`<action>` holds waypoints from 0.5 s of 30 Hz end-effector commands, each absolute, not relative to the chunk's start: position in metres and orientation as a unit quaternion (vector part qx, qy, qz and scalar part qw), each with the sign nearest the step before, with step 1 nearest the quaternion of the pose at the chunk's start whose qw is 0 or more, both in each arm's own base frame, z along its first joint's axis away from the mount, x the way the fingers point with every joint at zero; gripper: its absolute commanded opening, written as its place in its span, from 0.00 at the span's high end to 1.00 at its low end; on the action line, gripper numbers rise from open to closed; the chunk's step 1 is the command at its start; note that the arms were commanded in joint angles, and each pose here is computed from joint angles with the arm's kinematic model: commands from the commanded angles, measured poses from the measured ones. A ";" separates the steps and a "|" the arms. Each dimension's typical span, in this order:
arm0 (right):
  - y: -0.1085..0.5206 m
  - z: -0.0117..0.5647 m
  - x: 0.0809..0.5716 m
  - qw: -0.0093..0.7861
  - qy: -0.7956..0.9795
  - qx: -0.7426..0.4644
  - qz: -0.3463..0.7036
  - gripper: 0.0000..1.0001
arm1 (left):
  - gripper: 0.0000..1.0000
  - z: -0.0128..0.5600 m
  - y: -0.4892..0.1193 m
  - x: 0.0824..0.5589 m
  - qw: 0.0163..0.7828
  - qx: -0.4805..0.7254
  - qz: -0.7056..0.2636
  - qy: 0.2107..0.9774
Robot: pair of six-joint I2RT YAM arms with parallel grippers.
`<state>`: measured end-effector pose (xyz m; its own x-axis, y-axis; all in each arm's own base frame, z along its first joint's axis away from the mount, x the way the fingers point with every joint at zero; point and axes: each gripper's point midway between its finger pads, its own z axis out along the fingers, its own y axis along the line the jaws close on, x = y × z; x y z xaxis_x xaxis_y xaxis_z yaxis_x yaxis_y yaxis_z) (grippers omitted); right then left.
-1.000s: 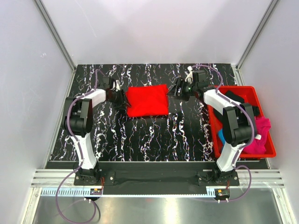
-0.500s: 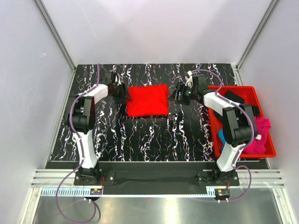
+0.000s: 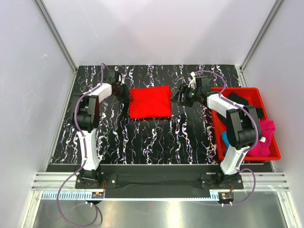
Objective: Fold and stack the t-shirts
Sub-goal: Neatly place the folded tshirt to the corner
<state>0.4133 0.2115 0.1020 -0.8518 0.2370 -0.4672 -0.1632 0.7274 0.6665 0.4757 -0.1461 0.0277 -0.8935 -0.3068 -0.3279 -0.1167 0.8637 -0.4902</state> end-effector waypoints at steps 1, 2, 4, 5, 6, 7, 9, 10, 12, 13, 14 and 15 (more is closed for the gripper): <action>0.217 0.126 0.429 0.312 0.873 0.003 0.374 0.30 | 0.79 0.031 -0.143 0.487 0.207 -0.100 -0.230 0.946; 0.217 0.128 0.429 0.314 0.872 0.003 0.375 0.30 | 0.82 0.038 -0.142 0.495 0.216 -0.098 -0.231 0.944; 0.218 0.127 0.429 0.312 0.873 0.003 0.375 0.30 | 0.89 0.040 -0.129 0.502 0.220 -0.105 -0.226 0.943; 0.217 0.128 0.428 0.313 0.872 0.002 0.375 0.30 | 0.91 0.039 -0.125 0.504 0.220 -0.108 -0.225 0.943; 0.218 0.128 0.428 0.312 0.873 0.001 0.375 0.30 | 0.96 0.043 -0.114 0.512 0.229 -0.112 -0.222 0.941; 0.216 0.126 0.427 0.311 0.875 0.001 0.372 0.30 | 0.99 0.044 -0.108 0.514 0.229 -0.115 -0.220 0.941; 0.215 0.125 0.426 0.312 0.876 0.000 0.369 0.30 | 1.00 0.050 -0.086 0.529 0.244 -0.121 -0.210 0.939; 0.216 0.124 0.426 0.310 0.876 0.000 0.369 0.30 | 1.00 0.050 -0.078 0.530 0.240 -0.126 -0.205 0.940; 0.216 0.123 0.425 0.310 0.877 0.000 0.368 0.30 | 1.00 0.060 -0.048 0.547 0.262 -0.137 -0.192 0.936; 0.215 0.123 0.424 0.308 0.877 0.003 0.369 0.30 | 1.00 0.063 -0.036 0.551 0.264 -0.143 -0.184 0.936; 0.215 0.123 0.423 0.307 0.877 0.005 0.369 0.30 | 1.00 0.066 -0.016 0.556 0.274 -0.146 -0.174 0.935; 0.215 0.123 0.422 0.306 0.877 0.006 0.370 0.30 | 1.00 0.062 -0.004 0.561 0.277 -0.149 -0.162 0.935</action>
<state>0.4143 0.2119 0.1029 -0.8488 0.2363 -0.4730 -0.1686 0.7269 0.6657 0.5406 -0.0556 0.0447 -0.8442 -0.3702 -0.3877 -0.1774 0.8754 -0.4497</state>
